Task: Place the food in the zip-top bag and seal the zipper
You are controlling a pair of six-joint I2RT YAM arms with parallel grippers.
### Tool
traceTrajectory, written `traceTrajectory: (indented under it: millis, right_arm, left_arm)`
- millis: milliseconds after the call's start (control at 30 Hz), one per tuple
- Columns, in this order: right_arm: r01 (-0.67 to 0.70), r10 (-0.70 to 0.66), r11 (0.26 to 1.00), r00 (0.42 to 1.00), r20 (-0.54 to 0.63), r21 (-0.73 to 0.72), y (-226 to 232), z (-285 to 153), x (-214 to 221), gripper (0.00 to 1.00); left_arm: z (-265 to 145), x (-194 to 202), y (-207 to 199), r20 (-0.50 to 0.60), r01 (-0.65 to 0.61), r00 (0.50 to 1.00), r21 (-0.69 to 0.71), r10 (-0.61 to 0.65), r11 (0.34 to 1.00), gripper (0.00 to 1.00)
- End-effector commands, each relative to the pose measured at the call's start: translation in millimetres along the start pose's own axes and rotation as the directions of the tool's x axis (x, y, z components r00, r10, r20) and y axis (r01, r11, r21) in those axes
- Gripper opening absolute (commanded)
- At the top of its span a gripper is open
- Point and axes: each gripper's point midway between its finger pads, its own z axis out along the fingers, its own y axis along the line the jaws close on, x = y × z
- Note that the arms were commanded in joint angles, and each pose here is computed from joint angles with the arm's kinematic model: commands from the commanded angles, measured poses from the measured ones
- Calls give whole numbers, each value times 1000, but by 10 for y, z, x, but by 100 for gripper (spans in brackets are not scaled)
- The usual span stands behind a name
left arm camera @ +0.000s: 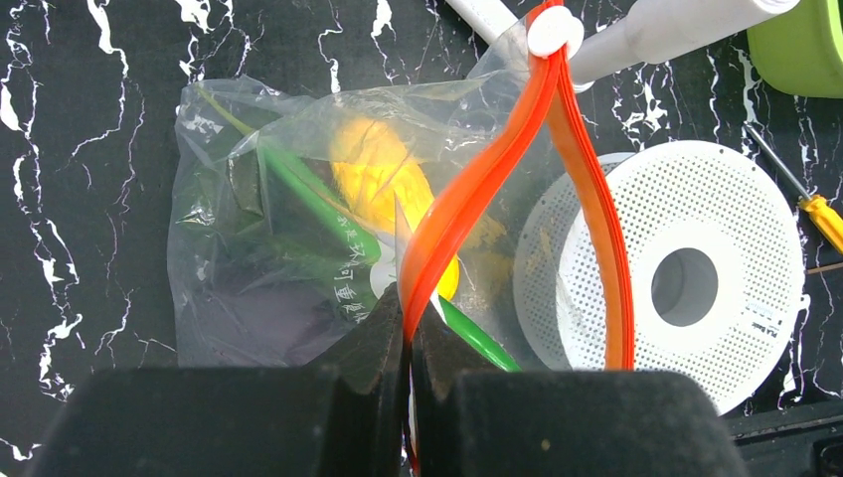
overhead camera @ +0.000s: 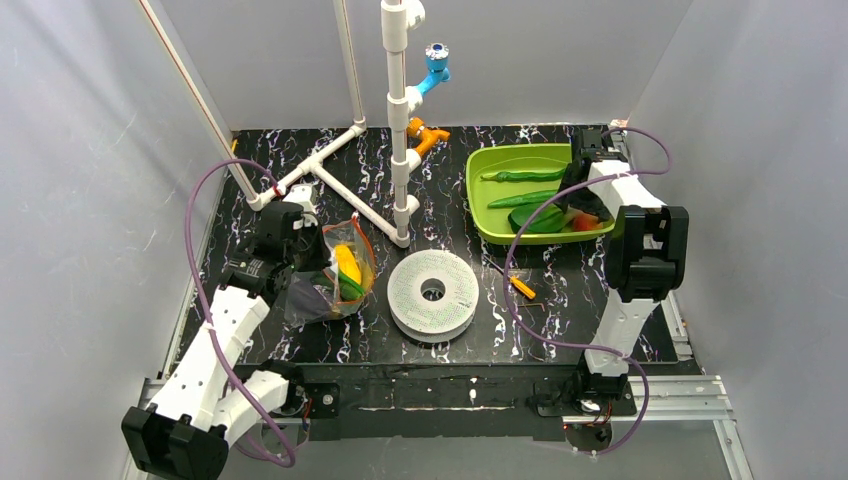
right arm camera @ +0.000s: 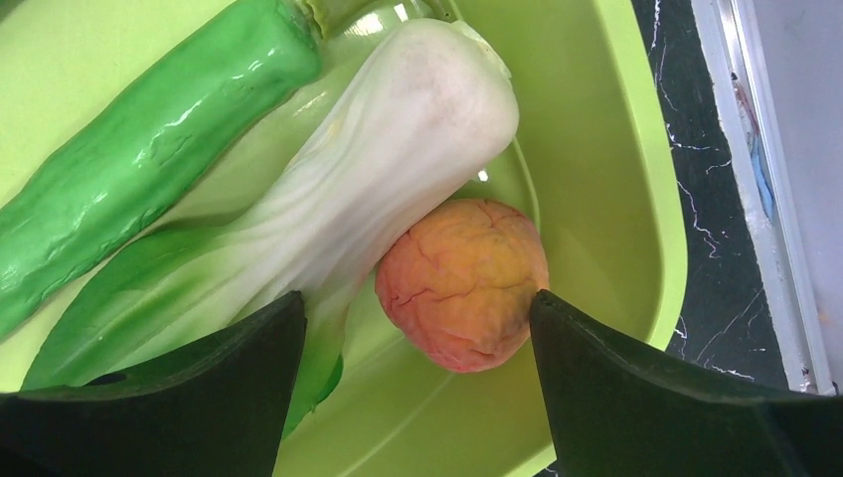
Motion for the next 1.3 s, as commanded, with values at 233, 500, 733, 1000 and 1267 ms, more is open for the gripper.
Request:
traceTrajectory:
  millis: [233, 500, 733, 1000, 1267]
  right_arm:
    - [10, -8, 969, 1000, 5, -246, 264, -274, -47, 72]
    - [9, 12, 961, 997, 76, -276, 201, -523, -145, 78]
    - [14, -10, 990, 1000, 27, -141, 28, -294, -36, 78]
    - [73, -72, 997, 997, -27, 27, -121, 178, 98, 75]
    - [95, -96, 995, 994, 48, 16, -92, 133, -133, 63]
  left_arm:
    - [46, 57, 76, -19, -21, 1000, -36, 20, 999, 0]
    - [39, 55, 54, -19, -19, 1000, -25, 19, 1000, 0]
    - [43, 59, 57, -20, -20, 1000, -26, 19, 999, 0]
    - [50, 71, 73, -24, -21, 1000, -35, 20, 999, 0]
    - [84, 95, 65, -42, -21, 999, -32, 20, 999, 0]
